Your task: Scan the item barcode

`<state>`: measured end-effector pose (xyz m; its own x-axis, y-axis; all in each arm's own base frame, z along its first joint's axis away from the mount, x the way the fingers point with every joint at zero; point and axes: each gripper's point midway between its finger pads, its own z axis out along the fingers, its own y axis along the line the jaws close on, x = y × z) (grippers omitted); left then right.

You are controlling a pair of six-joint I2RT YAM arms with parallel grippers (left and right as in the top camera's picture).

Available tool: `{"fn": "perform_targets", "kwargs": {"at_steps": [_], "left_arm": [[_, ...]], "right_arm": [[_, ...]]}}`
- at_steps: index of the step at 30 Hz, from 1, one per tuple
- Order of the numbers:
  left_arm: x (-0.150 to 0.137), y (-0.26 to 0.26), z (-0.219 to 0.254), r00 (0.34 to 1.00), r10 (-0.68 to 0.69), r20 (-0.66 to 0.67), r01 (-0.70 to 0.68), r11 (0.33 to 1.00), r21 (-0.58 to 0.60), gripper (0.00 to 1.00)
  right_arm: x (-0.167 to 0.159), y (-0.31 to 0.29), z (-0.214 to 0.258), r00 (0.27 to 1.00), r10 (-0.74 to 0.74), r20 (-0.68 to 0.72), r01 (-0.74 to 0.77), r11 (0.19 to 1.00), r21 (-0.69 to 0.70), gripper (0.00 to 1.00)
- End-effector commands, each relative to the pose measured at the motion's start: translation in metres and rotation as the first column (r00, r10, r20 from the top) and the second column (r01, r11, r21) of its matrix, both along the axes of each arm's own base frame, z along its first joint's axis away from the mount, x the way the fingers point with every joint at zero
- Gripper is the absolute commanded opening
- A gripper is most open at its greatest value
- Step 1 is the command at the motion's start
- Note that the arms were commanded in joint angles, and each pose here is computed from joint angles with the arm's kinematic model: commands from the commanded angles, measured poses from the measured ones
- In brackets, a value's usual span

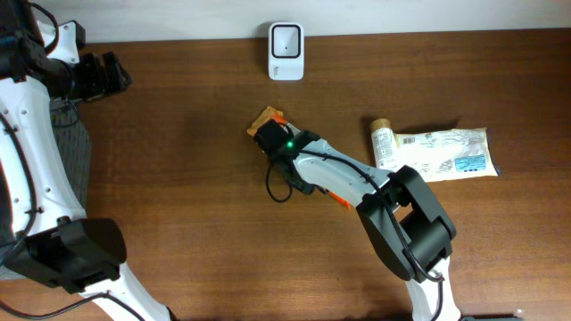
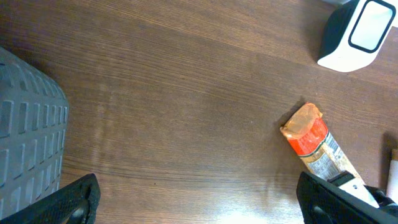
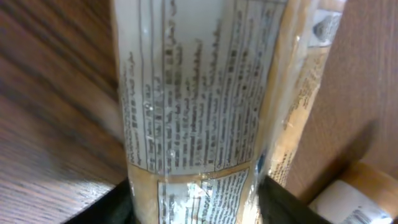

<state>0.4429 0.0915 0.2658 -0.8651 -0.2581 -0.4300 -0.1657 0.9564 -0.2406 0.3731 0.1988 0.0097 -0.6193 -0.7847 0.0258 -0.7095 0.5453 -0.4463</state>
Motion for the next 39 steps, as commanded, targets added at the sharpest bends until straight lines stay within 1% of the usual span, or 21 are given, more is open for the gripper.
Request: {"fn": "perform_targets", "kwargs": {"at_steps": [1, 4, 6, 8, 9, 10, 12, 14, 16, 17, 20, 22, 24, 26, 27, 30, 32, 35, 36, 37, 39], "left_arm": [[-0.001, 0.0, 0.006, 1.0, 0.003, 0.016, -0.003, 1.0, 0.0, 0.99], [-0.001, 0.0, 0.006, 1.0, 0.003, 0.016, -0.003, 1.0, 0.0, 0.99], [-0.001, 0.0, 0.006, 1.0, 0.003, 0.016, -0.003, 1.0, 0.0, 0.99], [-0.001, 0.0, 0.006, 1.0, 0.003, 0.016, -0.003, 1.0, 0.0, 0.99], [-0.001, 0.0, 0.006, 1.0, 0.003, 0.016, -0.003, 1.0, 0.0, 0.99], [-0.001, 0.0, 0.006, 1.0, 0.003, 0.015, -0.003, 1.0, 0.0, 0.99], [-0.001, 0.0, 0.006, 1.0, 0.003, 0.016, -0.003, 1.0, 0.0, 0.99], [-0.001, 0.0, 0.006, 1.0, 0.003, 0.016, -0.003, 1.0, 0.0, 0.99], [-0.001, 0.0, 0.006, 1.0, 0.003, 0.016, -0.003, 1.0, 0.0, 0.99], [-0.001, 0.0, 0.006, 1.0, 0.003, 0.016, -0.003, 1.0, 0.0, 0.99], [-0.001, 0.0, 0.006, 1.0, 0.003, 0.016, -0.003, 1.0, 0.0, 0.99], [-0.001, 0.0, 0.006, 1.0, 0.003, 0.016, -0.003, 1.0, 0.0, 0.99], [-0.001, 0.0, 0.006, 1.0, 0.003, 0.016, -0.003, 1.0, 0.0, 0.99], [-0.001, 0.0, 0.006, 1.0, 0.003, 0.016, -0.003, 1.0, 0.0, 0.99], [-0.001, 0.0, 0.006, 1.0, 0.003, 0.016, -0.003, 1.0, 0.0, 0.99], [-0.001, 0.0, 0.006, 1.0, 0.003, 0.016, -0.003, 1.0, 0.0, 0.99], [-0.001, 0.0, 0.006, 1.0, 0.003, 0.016, -0.003, 1.0, 0.0, 0.99], [-0.001, 0.0, 0.006, 1.0, 0.003, 0.016, -0.003, 1.0, 0.0, 0.99], [-0.001, 0.0, 0.006, 1.0, 0.003, 0.016, -0.003, 1.0, 0.0, 0.99], [-0.001, 0.0, 0.006, 1.0, 0.003, 0.016, -0.003, 1.0, 0.0, 0.99], [-0.001, 0.0, 0.006, 1.0, 0.003, 0.016, -0.003, 1.0, 0.0, 0.99]], "right_arm": [[-0.018, -0.013, -0.02, 0.997, -0.022, -0.07, 0.019, 0.999, -0.044, 0.4], [-0.019, -0.014, -0.016, 0.997, -0.034, -0.073, 0.031, 0.998, -0.046, 0.1], [-0.017, -0.013, -0.005, 0.995, -0.067, -0.069, 0.064, 0.997, -0.043, 0.04], [-0.017, -0.003, 0.013, 0.991, -0.095, -0.092, 0.095, 0.995, 0.0, 0.04], [-0.02, 0.009, 0.024, 0.986, -0.09, -0.139, 0.098, 0.994, 0.053, 0.04], [-0.03, 0.033, 0.045, 0.971, -0.069, -0.229, 0.109, 0.98, 0.167, 0.04], [-0.057, 0.092, 0.082, 0.909, 0.058, -0.412, 0.146, 0.883, 0.446, 0.04], [-0.086, 0.149, 0.123, 0.812, 0.263, -0.521, 0.223, 0.685, 0.694, 0.04], [-0.101, 0.179, 0.147, 0.739, 0.405, -0.538, 0.294, 0.524, 0.799, 0.04], [-0.101, 0.186, 0.144, 0.723, 0.41, -0.556, 0.342, 0.487, 0.804, 0.04], [-0.096, 0.195, 0.107, 0.691, 0.308, -0.654, 0.499, 0.451, 0.74, 0.04], [-0.095, 0.19, 0.082, 0.687, 0.232, -0.689, 0.545, 0.462, 0.699, 0.04], [-0.084, 0.168, 0.044, 0.728, 0.025, -0.685, 0.566, 0.541, 0.622, 0.04], [-0.065, 0.138, 0.021, 0.786, -0.134, -0.603, 0.542, 0.617, 0.57, 0.05], [-0.055, 0.124, 0.015, 0.802, -0.19, -0.566, 0.539, 0.639, 0.549, 0.1], [-0.029, 0.074, 0.005, 0.813, -0.351, -0.465, 0.562, 0.684, 0.465, 0.38], [-0.009, 0.033, 0.013, 0.802, -0.452, -0.39, 0.59, 0.703, 0.397, 0.47], [0.009, 0.026, 0.06, 0.849, -0.369, -0.378, 0.514, 0.743, 0.429, 0.57], [0.004, 0.047, 0.074, 0.868, -0.257, -0.426, 0.462, 0.732, 0.5, 0.69], [-0.004, 0.065, 0.08, 0.871, -0.162, -0.463, 0.428, 0.712, 0.556, 0.98], [-0.011, 0.075, 0.071, 0.868, -0.131, -0.48, 0.421, 0.706, 0.569, 0.99]]}}
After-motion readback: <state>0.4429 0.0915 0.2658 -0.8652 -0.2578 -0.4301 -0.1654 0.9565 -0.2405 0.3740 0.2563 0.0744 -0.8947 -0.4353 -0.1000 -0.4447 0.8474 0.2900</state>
